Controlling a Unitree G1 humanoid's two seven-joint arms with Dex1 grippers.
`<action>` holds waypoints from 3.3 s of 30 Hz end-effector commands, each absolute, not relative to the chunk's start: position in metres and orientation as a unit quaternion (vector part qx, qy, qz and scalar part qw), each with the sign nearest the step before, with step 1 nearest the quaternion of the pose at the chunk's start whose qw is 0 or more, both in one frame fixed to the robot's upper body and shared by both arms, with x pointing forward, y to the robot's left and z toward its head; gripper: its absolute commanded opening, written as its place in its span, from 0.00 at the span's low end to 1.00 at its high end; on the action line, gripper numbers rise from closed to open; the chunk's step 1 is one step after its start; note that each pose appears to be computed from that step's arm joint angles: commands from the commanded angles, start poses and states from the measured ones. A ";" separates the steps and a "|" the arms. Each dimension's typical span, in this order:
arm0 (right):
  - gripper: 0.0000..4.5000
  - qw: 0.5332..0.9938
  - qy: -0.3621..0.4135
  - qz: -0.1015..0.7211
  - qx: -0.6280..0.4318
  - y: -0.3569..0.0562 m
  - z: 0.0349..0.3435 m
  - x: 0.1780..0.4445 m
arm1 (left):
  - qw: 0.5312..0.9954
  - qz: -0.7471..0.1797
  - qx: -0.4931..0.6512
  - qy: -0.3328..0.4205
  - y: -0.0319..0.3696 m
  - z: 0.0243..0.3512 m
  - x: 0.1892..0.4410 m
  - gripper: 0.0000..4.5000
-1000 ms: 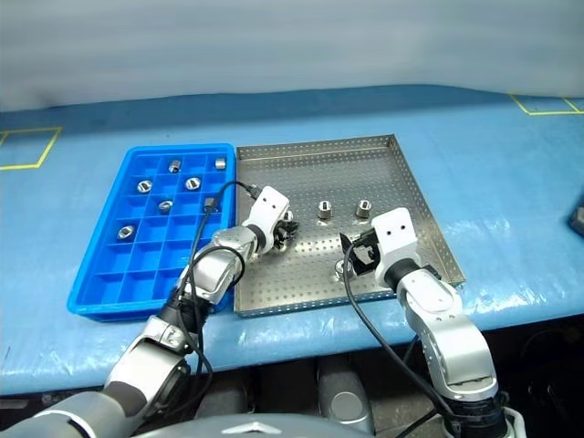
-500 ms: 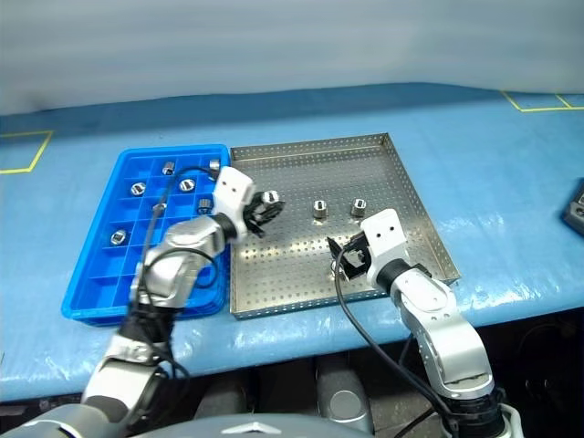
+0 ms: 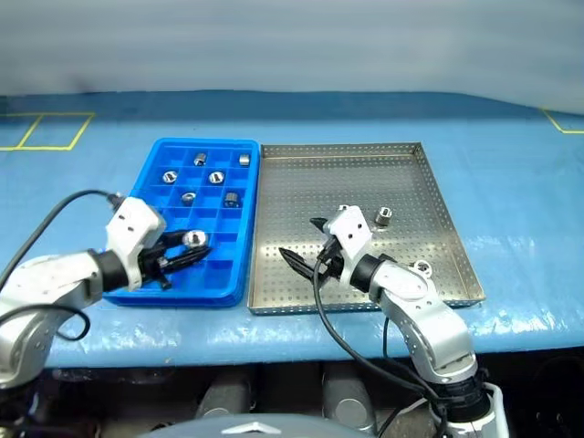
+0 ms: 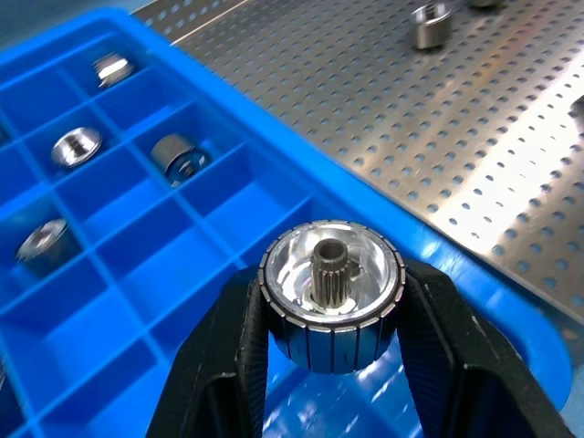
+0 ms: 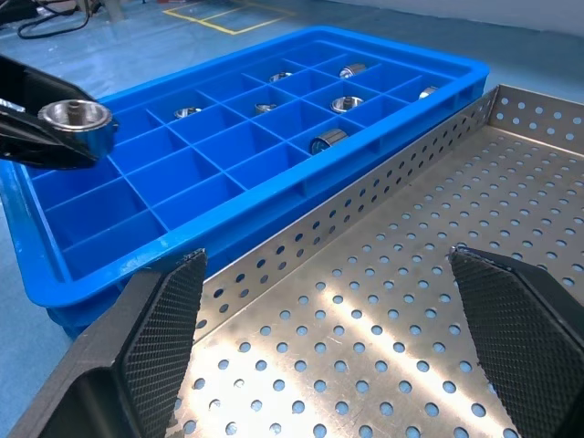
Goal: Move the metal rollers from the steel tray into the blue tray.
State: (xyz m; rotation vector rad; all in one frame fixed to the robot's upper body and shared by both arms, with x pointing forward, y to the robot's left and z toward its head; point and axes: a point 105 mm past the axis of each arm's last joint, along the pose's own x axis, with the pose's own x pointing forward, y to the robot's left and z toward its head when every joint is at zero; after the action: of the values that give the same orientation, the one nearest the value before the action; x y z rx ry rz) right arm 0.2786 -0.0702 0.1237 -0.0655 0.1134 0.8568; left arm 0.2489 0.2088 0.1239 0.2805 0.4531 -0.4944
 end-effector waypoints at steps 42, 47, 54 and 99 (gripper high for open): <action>1.00 0.951 0.062 0.299 -0.053 -0.101 0.123 0.300 | 0.971 -0.039 0.117 0.206 0.270 0.127 0.258 0.37; 1.00 0.953 0.060 0.293 -0.051 -0.101 0.124 0.303 | 0.968 -0.042 0.129 0.210 0.272 0.124 0.252 0.53; 1.00 0.955 0.061 0.287 -0.049 -0.102 0.124 0.306 | 0.973 -0.022 0.119 0.194 0.276 0.130 0.253 1.00; 1.00 0.977 0.042 0.189 -0.090 -0.138 0.134 0.272 | 0.925 -0.346 0.101 0.119 -0.022 0.089 0.424 1.00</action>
State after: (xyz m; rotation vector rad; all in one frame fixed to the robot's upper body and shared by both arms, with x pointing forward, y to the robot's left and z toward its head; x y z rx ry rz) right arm 0.2727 -0.1374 0.1189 -0.1734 0.1455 0.3973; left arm 0.4206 -0.0178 0.0762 0.2052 0.2905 -0.7013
